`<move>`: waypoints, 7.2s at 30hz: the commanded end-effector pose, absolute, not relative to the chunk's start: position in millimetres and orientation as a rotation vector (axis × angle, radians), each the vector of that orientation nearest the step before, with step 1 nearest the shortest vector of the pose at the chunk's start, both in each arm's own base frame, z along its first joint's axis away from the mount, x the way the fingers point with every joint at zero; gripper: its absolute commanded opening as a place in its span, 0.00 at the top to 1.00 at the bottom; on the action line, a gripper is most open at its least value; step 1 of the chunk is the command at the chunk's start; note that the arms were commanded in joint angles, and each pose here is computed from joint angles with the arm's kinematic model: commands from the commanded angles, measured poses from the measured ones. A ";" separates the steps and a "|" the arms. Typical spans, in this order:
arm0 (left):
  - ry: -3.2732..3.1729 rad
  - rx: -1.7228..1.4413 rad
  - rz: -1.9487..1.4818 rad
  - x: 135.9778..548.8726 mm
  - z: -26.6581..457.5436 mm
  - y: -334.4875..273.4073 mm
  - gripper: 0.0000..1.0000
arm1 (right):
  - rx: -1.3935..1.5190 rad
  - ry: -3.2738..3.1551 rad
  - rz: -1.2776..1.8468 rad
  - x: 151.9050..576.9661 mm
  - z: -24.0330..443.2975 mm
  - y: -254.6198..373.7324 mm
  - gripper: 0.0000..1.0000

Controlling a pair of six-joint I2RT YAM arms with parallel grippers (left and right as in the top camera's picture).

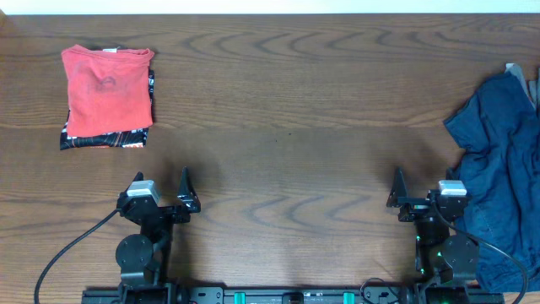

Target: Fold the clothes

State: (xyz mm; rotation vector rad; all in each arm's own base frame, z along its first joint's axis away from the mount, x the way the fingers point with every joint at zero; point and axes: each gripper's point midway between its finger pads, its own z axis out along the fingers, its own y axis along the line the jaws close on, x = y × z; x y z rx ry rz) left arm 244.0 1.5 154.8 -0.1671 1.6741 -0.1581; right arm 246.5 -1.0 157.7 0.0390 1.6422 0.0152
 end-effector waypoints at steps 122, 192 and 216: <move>2.242 -0.306 -0.214 228.9 190.6 -4.9 0.02 | 0.141 2.389 -0.080 289.5 153.9 -16.6 0.01; 2.208 -0.292 -0.233 255.9 219.1 -6.4 0.02 | 0.065 2.023 0.262 397.0 334.4 -83.0 0.99; 2.317 -0.256 -0.356 282.6 190.6 -24.3 0.02 | -0.236 2.203 0.583 440.5 257.9 142.6 0.42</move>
